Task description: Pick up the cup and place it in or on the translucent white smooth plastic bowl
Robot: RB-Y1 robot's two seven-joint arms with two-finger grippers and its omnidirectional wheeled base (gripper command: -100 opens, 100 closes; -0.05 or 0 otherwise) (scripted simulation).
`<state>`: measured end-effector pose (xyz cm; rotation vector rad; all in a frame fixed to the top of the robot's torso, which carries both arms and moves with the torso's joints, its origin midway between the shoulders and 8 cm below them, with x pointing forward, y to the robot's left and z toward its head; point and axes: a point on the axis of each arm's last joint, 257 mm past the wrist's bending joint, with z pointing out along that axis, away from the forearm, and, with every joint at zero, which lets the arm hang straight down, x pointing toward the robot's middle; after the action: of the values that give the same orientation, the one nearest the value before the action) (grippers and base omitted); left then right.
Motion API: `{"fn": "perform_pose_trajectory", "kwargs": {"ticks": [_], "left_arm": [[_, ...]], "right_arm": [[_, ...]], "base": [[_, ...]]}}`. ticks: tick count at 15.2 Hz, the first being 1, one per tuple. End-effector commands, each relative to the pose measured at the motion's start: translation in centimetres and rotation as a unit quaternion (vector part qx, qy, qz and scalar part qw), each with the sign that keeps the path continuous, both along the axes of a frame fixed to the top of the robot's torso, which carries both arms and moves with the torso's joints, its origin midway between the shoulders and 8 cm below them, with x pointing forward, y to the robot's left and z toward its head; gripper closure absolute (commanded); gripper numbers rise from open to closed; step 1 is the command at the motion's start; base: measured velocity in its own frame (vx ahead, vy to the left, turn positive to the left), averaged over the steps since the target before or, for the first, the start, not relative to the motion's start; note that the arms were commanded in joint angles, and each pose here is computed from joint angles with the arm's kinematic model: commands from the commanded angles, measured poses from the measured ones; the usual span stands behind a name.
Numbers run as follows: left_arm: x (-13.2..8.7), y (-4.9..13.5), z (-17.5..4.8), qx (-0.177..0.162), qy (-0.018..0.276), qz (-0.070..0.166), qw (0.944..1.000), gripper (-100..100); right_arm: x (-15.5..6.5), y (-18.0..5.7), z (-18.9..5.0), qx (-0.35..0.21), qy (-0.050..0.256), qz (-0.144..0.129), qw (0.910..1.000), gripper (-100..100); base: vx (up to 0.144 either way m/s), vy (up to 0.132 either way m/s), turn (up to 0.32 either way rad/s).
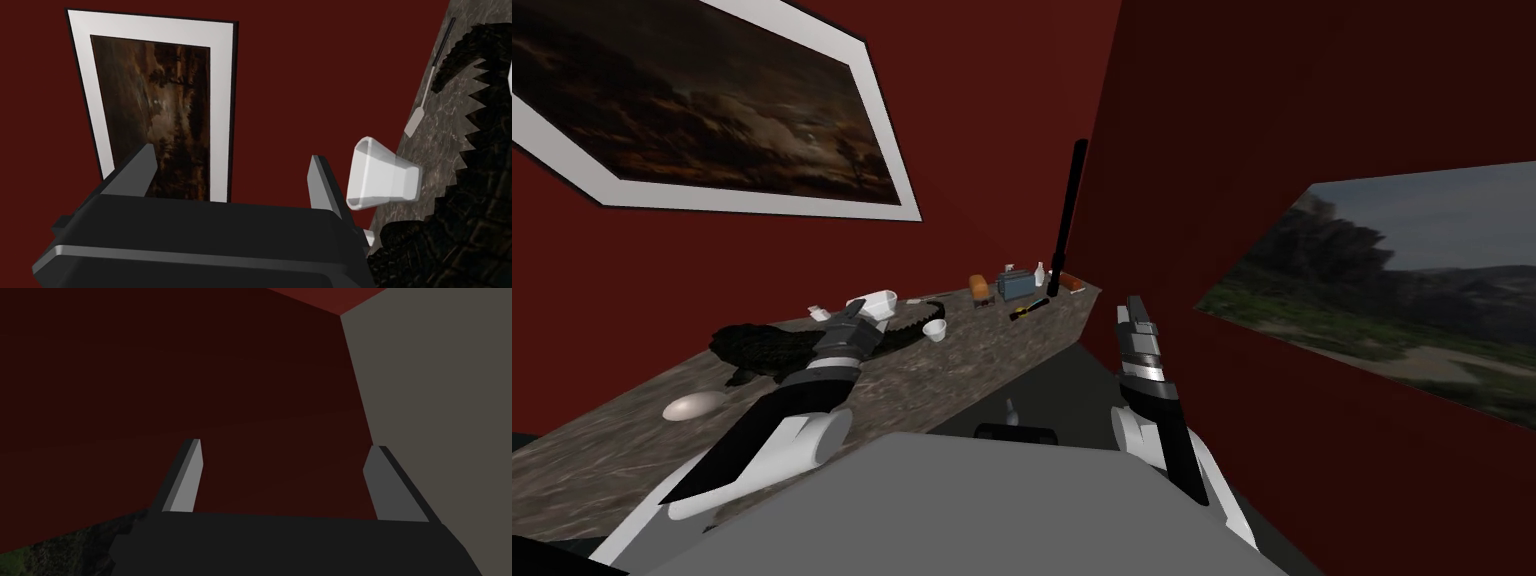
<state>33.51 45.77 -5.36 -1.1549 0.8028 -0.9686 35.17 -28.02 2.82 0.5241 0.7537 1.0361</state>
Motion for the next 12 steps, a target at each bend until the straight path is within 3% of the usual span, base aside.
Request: {"fn": "perform_pose_trajectory", "kwargs": {"ticks": [1, 8, 9, 11, 12], "left_arm": [[-0.7, 1.4, -0.4, -0.009, 0.016, 0.015, 0.9997, -100], [-1.4, 3.2, -2.7, -0.034, 0.062, 0.036, 0.9968, -100], [-2.3, 4.4, -3.1, -0.043, 0.075, 0.050, 0.9950, -100], [-2.3, 4.5, -4.0, -0.051, 0.090, 0.054, 0.9932, -100], [-3.3, 5.6, -4.1, -0.059, 0.099, 0.066, 0.9912, -100]], "right_arm": [[0.0, 0.0, 0.0, 0.000, 0.000, 0.000, 1.0000, 0], [0.0, 0.0, 0.0, 0.000, 0.000, 0.000, 1.0000, 0], [0.0, 0.0, 0.0, 0.000, 0.000, 0.000, 1.0000, 0], [0.0, 0.0, 0.0, 0.000, 0.000, 0.000, 1.0000, 0], [0.0, 0.0, 0.0, 0.000, 0.000, 0.000, 1.0000, 0]], "base": [[0.046, -0.040, -0.039], [0.046, -0.037, -0.019], [0.054, -0.040, -0.040], [0.058, -0.049, -0.035], [0.063, -0.047, -0.062]]}}
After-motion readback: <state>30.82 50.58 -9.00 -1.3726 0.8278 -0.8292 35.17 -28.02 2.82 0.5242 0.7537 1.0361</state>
